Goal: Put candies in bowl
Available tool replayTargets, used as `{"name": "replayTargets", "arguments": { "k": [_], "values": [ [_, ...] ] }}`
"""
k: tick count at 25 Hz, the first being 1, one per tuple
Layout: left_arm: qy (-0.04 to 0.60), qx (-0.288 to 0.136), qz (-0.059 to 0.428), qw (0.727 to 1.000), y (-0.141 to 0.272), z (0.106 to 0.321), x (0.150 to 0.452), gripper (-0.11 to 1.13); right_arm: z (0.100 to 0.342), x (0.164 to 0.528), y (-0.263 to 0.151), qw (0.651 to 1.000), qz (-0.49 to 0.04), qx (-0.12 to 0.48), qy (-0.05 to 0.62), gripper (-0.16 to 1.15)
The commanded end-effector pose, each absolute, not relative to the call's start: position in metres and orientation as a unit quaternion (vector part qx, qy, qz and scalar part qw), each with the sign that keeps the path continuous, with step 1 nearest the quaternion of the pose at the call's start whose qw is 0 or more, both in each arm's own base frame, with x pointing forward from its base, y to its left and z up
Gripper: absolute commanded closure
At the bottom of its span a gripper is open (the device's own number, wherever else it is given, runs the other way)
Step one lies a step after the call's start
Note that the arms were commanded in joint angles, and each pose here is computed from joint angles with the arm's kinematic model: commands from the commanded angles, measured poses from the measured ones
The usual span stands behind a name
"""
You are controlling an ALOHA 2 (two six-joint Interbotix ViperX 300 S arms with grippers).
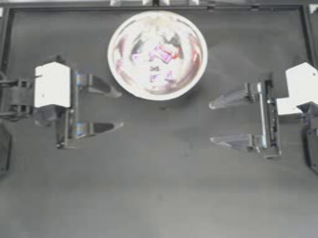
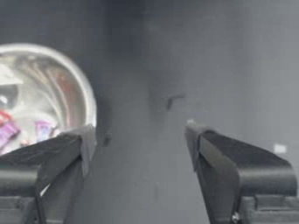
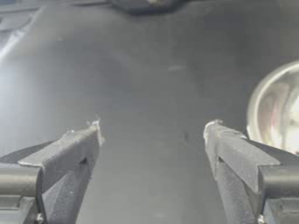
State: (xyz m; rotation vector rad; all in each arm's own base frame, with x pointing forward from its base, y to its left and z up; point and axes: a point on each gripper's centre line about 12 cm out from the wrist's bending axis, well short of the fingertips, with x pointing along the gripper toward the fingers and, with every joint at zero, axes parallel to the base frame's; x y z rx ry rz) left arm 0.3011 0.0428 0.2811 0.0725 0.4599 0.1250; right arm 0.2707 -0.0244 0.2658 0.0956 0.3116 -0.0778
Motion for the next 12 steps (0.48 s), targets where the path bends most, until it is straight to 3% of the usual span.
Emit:
{"name": "replayTargets", "arguments": {
  "k": [1, 5, 12],
  "values": [
    [0.182, 0.029, 0.058, 0.981, 0.037, 0.296, 0.286, 0.08, 0.275, 0.27, -0.027, 0.988, -0.042, 0.045, 0.139, -0.01],
    [0.175, 0.008, 0.06, 0.983, 0.034, 0.292, 0.271, 0.08, 0.275, 0.267, -0.031, 0.988, -0.049, 0.044, 0.138, -0.01],
    [0.165, 0.007, 0.049, 0.985, 0.026, 0.29, 0.255, 0.08, 0.275, 0.263, -0.035, 0.988, -0.057, 0.041, 0.136, -0.01]
  ]
}}
